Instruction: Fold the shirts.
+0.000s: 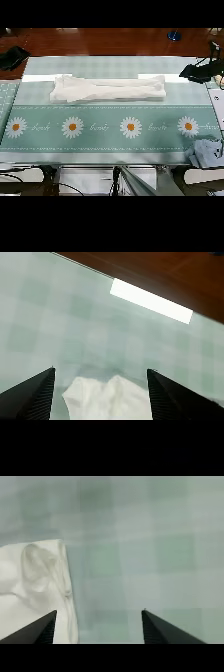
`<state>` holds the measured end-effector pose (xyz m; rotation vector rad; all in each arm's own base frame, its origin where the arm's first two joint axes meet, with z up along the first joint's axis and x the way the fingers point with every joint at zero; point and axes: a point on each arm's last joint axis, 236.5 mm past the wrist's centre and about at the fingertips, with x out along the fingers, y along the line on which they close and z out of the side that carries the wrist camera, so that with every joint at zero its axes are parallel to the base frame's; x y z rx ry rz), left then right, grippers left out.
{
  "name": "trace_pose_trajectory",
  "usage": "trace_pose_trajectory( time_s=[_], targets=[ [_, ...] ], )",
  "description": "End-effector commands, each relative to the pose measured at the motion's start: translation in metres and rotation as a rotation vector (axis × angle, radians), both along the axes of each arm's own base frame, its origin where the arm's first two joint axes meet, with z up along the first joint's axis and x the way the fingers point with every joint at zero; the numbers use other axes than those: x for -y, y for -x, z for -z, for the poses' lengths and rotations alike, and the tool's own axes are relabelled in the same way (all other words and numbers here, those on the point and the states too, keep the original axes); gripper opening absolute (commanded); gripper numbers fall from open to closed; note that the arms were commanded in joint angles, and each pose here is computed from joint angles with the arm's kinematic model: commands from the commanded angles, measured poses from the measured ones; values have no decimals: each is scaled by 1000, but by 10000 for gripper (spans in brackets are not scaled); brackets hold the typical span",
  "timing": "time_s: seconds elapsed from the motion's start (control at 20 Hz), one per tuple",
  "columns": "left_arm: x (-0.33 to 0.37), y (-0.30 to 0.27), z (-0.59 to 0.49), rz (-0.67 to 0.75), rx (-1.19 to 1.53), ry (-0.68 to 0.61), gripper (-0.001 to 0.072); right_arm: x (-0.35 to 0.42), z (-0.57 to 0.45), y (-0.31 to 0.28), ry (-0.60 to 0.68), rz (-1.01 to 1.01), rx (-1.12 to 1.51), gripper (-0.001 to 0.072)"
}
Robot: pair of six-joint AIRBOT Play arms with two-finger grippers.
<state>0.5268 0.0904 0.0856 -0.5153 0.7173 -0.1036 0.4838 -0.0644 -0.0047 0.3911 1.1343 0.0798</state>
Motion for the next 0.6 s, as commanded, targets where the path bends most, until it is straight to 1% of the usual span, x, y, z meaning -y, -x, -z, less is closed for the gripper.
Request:
trace_pose_trajectory(
  time_s=[0.0,0.05,0.15,0.3,0.45,0.55],
  targets=[
    [25,15,10,97,-78,-15,638,-36,17,-2,-298,-17,-57,605],
    [31,15,10,110,-80,-14,638,-43,25,-2,-361,-10,-81,605],
    [41,14,10,131,-80,-15,638,-52,43,3,-420,-12,-139,605],
    [50,14,11,150,-83,-23,638,-55,62,6,-449,-5,-186,604],
    [56,15,16,173,-97,-55,638,-66,70,2,-505,5,-198,603],
    [64,14,19,189,-102,-53,638,-82,78,1,-496,-20,-210,603]
  ],
)
